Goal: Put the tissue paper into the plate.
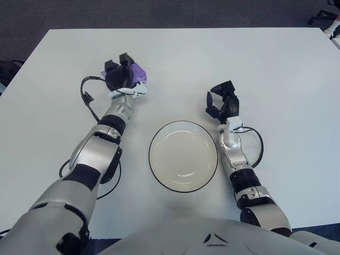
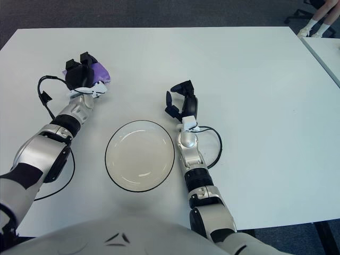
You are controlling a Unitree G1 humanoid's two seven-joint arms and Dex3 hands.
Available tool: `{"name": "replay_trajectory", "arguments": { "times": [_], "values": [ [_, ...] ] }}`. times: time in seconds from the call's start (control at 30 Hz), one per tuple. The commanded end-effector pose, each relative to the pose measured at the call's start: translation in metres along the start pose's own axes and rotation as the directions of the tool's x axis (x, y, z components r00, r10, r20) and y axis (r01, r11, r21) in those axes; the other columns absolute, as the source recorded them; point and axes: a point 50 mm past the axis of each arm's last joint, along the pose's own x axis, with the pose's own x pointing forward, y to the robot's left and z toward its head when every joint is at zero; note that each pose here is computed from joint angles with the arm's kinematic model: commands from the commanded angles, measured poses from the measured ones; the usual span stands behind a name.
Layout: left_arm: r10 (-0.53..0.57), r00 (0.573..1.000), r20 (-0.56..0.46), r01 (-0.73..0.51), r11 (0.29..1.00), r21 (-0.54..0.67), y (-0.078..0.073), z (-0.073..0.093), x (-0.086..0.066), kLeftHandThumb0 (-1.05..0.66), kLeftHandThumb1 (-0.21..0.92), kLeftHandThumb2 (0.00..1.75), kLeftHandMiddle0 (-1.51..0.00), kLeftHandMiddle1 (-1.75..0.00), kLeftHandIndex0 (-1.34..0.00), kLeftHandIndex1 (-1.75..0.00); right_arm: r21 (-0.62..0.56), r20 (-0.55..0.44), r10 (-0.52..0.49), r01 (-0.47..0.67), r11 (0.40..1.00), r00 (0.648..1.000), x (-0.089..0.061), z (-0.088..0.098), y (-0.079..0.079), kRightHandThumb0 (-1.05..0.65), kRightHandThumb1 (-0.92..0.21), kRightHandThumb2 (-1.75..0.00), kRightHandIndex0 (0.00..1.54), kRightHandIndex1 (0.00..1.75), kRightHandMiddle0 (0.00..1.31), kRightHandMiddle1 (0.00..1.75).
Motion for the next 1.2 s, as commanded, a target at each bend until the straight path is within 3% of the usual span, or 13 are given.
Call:
{"name": "replay_trajectory", "arguments": {
  "times": [0.0,0.2,0.47,0.7,0.83,1.17],
  "values": [
    [-0.174,0.967,-0.186,0.176,0.984,-0.009,-0.037,-0.042,-0.043,0.00,-0.03,1.67,-0.92,-1.60,-0.64,-1.75,-0.108,-0.269,-0.038,0.009,0.994,0.962,-0.060,-0.058,-0.030,-0.39,-0.66,-0.88,0.61,1.36,0.35,1.75],
    [-0.165,0.963,-0.215,0.152,0.986,-0.076,-0.036,-0.044,-0.042,0.00,-0.03,1.67,-0.92,-1.60,-0.65,-1.75,-0.110,-0.270,-0.038,0.009,0.994,0.962,-0.060,-0.058,-0.030,-0.39,-0.66,-0.89,0.61,1.36,0.35,1.75],
    [-0.196,0.926,-0.322,0.063,0.923,-0.380,-0.033,-0.048,-0.040,0.00,-0.04,1.67,-0.94,-1.58,-0.65,-1.75,-0.105,-0.277,-0.044,0.016,0.994,0.960,-0.060,-0.058,-0.030,-0.39,-0.67,-0.88,0.61,1.35,0.35,1.75],
    [-0.249,0.895,-0.369,-0.075,0.733,-0.676,-0.029,-0.048,-0.036,0.00,-0.01,1.63,-0.92,-1.57,-0.63,-1.75,-0.101,-0.275,-0.040,0.013,0.995,0.961,-0.060,-0.058,-0.030,-0.39,-0.66,-0.89,0.62,1.36,0.35,1.75],
    [-0.261,0.892,-0.368,-0.110,0.666,-0.738,-0.028,-0.049,-0.036,0.00,0.02,1.60,-0.90,-1.57,-0.61,-1.75,-0.100,-0.274,-0.040,0.013,0.995,0.961,-0.060,-0.058,-0.030,-0.38,-0.68,-0.86,0.61,1.36,0.34,1.75],
    [-0.297,0.885,-0.358,-0.226,0.400,-0.888,-0.026,-0.046,-0.033,0.00,0.02,1.60,-0.90,-1.56,-0.61,-1.75,-0.087,-0.275,-0.037,0.014,0.996,0.961,-0.060,-0.058,-0.029,-0.39,-0.66,-0.89,0.61,1.35,0.35,1.75]
  ]
}}
